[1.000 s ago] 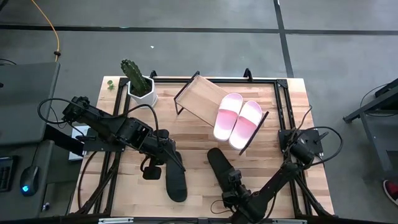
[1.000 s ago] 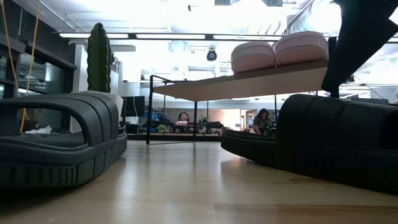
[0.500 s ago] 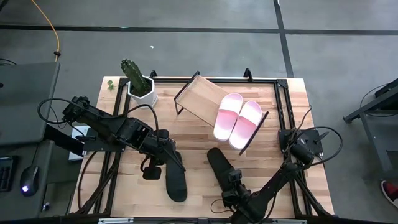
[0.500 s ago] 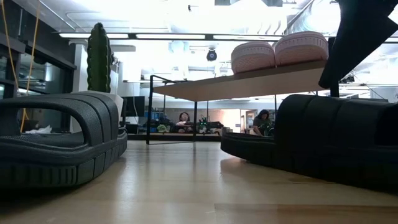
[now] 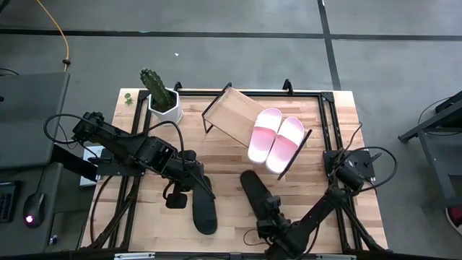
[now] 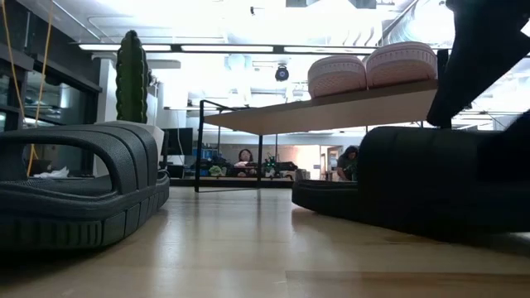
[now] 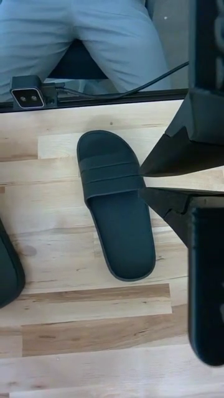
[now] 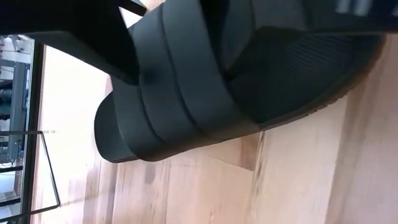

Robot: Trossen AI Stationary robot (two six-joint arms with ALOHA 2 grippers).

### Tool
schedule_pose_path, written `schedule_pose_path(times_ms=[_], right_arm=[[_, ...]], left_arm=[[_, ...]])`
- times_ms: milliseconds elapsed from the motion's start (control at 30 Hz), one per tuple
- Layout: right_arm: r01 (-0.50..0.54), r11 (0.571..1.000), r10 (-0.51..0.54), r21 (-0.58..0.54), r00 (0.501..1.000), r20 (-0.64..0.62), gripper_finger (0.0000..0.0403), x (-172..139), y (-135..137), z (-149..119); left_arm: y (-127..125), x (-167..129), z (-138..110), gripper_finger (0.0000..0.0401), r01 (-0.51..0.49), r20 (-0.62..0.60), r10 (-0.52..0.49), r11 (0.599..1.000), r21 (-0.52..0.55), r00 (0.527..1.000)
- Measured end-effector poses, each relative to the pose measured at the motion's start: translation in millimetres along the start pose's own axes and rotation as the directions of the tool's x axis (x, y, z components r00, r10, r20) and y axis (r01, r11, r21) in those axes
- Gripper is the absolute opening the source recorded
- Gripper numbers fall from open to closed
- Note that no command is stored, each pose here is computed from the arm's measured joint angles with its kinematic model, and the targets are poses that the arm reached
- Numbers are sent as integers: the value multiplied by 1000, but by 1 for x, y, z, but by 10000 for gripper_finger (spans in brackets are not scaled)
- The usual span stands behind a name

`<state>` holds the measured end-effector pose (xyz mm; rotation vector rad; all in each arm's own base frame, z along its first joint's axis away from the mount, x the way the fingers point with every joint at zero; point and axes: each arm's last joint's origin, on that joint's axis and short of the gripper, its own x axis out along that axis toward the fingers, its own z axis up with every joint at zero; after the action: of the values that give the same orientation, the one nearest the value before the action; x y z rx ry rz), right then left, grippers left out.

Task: Pick and place slides into the shelf
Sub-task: Put the right black slipper on the shelf

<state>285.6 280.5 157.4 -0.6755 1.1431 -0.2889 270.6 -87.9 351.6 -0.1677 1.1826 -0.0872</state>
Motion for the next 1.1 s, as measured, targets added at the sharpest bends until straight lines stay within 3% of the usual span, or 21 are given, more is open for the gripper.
schedule_pose_path(times_ms=[400,1100], right_arm=[[-36,999,36,11,999,-22,13,2,0,1],[-78,997,77,11,996,43,2,3,3,10]], left_arm=[[0,0,0,31,1,2,-1,1000,0,1000],[1,0,1,31,-23,12,23,1000,-1,1000]])
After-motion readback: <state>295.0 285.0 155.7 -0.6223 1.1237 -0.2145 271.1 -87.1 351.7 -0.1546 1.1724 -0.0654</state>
